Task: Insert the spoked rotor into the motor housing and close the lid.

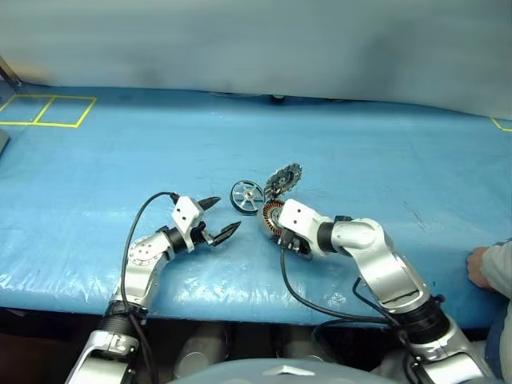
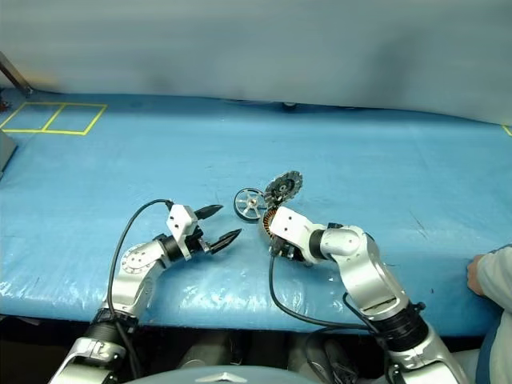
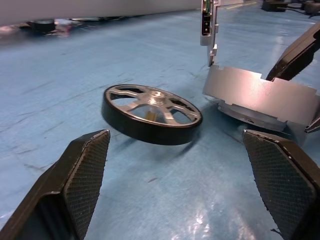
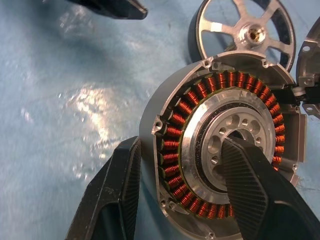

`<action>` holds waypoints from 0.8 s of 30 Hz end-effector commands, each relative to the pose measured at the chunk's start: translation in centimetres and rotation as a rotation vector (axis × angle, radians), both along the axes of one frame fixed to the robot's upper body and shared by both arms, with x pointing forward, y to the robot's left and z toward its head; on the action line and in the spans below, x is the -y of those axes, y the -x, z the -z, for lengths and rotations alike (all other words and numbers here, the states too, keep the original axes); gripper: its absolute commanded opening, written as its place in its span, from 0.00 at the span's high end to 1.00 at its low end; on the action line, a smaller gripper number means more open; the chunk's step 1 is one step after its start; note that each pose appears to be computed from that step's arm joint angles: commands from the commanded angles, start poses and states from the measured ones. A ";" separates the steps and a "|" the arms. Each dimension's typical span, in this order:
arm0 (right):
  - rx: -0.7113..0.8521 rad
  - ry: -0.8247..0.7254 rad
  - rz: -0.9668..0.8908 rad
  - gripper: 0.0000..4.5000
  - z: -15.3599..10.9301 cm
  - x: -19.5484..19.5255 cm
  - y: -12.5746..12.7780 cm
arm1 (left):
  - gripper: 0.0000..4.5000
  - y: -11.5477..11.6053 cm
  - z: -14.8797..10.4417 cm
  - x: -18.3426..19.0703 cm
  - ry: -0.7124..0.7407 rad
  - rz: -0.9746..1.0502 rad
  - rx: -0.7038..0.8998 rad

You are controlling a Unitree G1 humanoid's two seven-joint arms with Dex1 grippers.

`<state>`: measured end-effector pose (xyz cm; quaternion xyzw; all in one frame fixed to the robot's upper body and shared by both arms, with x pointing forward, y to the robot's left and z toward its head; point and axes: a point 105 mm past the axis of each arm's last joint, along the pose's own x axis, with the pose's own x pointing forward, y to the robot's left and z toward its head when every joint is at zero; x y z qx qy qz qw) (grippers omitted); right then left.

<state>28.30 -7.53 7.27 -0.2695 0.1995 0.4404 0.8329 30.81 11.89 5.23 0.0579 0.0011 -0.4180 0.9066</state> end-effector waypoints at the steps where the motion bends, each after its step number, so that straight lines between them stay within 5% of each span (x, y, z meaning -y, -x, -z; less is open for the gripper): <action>1: -0.001 -0.018 0.022 0.54 -0.1 -1.3 0.0 | 0.00 0.2 -1.4 0.1 -0.001 0.003 0.058; 14: -0.015 0.156 0.006 0.54 1.5 -0.3 1.7 | 0.00 0.8 -1.1 -0.1 0.001 -0.020 0.040; 24: -0.084 0.041 0.190 0.54 2.4 -0.6 -0.3 | 0.00 1.0 -0.9 0.6 0.004 -0.003 0.032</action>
